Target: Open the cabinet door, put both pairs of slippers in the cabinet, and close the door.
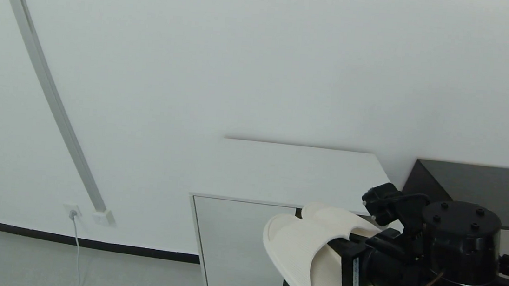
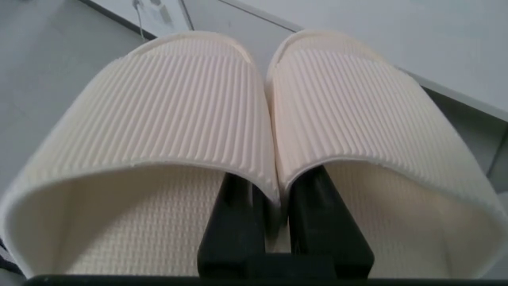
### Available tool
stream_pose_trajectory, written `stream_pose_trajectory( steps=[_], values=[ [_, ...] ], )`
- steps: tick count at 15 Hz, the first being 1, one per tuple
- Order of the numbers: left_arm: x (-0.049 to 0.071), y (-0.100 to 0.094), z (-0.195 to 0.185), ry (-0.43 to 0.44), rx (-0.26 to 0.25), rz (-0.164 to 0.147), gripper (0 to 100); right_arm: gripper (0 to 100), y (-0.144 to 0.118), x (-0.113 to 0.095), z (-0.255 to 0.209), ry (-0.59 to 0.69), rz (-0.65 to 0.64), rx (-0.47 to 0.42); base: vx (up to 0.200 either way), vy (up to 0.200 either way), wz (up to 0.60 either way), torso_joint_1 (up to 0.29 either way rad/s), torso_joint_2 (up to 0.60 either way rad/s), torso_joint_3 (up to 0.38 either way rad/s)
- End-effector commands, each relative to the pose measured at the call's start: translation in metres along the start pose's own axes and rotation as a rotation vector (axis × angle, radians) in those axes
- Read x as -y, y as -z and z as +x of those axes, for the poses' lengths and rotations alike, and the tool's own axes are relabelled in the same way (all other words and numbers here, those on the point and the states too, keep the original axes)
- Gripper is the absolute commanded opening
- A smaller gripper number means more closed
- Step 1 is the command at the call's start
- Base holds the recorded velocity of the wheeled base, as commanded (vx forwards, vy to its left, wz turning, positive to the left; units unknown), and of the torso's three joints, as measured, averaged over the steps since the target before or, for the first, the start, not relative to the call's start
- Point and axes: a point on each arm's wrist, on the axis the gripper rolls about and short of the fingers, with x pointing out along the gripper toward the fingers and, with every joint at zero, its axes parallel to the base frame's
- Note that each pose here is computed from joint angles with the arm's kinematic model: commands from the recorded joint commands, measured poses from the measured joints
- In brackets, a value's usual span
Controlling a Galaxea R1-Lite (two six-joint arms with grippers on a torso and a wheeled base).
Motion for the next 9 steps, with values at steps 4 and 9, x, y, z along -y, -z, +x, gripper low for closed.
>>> stream_pose_trajectory(
  steps=[4, 9],
  values=[
    [0.0, 0.0, 0.0001, 0.0, -0.001, 0.0, 0, 0, 0.0016, 0.0, 0.001, 0.002, -0.002, -0.007, 0.0, -0.2, 0.0, 0.004, 0.0, 0.0],
    [0.0, 0.0, 0.0001, -0.002, -0.001, 0.0, 0, 0, 0.0021, 0.0, 0.0013, 0.002, -0.003, -0.01, 0.0, -0.08, 0.0, -0.001, 0.0, -0.001]
  ],
)
